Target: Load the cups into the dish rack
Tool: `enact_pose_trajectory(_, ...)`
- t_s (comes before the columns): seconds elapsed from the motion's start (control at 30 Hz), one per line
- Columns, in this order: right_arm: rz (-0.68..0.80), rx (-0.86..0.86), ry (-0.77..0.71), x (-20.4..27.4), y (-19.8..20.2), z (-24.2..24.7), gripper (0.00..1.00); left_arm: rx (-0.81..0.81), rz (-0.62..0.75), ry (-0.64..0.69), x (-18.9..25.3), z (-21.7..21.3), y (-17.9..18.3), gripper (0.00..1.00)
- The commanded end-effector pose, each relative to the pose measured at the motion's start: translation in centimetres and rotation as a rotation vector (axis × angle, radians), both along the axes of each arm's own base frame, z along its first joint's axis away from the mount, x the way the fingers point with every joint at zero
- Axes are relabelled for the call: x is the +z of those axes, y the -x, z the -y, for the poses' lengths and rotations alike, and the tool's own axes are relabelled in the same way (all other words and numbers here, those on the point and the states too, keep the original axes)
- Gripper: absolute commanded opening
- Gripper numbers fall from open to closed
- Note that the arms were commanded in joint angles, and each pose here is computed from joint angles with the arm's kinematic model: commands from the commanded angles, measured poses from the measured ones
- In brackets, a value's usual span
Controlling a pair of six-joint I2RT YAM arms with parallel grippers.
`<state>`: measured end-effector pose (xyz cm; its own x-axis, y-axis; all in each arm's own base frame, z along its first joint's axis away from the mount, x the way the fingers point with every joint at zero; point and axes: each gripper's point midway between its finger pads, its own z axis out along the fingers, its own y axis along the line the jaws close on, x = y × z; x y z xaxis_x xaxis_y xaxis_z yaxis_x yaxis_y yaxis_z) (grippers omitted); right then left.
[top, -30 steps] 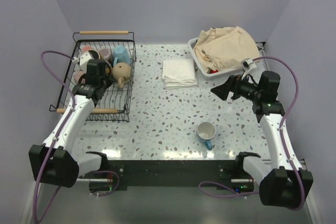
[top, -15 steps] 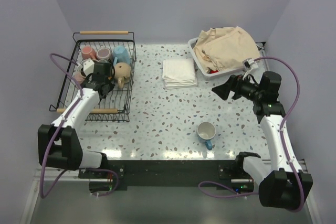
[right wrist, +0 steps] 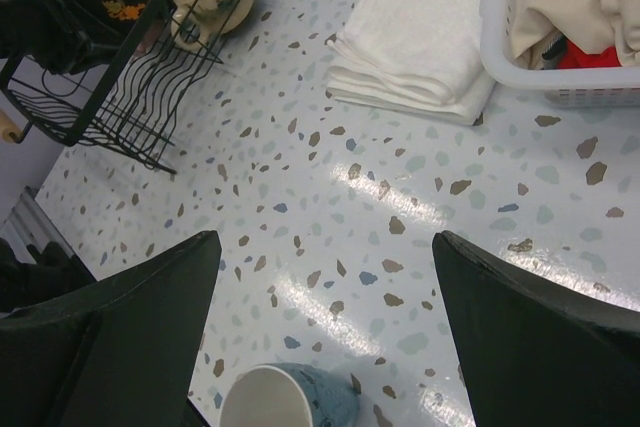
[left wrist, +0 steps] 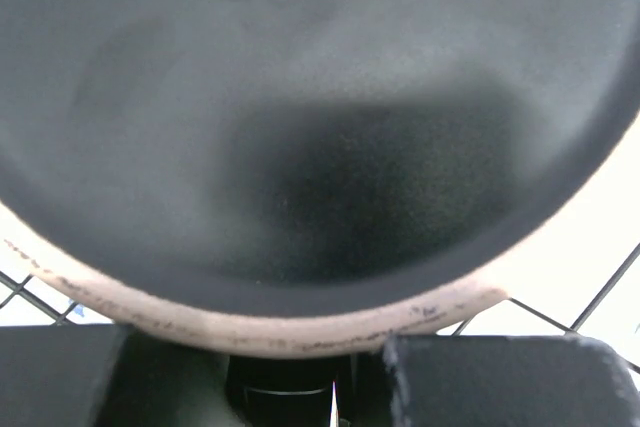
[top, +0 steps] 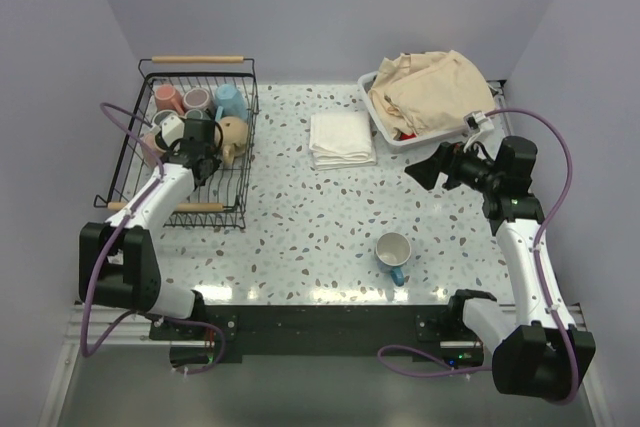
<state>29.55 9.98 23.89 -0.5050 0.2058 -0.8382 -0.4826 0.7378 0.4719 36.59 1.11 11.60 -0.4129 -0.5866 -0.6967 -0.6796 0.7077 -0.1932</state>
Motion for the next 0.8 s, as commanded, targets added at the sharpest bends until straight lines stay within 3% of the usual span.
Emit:
enact_pose_trajectory(0.0,0.073,-0.003,0.024,1.4,-0.1,0.3,0.92,0.042,0.085,-0.001,0.3,-0.6,-2.5,0.0)
enact_pose_trajectory(0.37,0.074,-0.001,0.02,1.5,-0.1,0.3,0.92,0.009,0.046,-0.015,-0.4,-0.6,-1.3,0.01)
enact_pose_trajectory(0.77,0.073,0.002,0.016,1.6,-0.1,0.2,0.92,-0.015,0.093,-0.03,2.2,-0.7,-0.4,0.0)
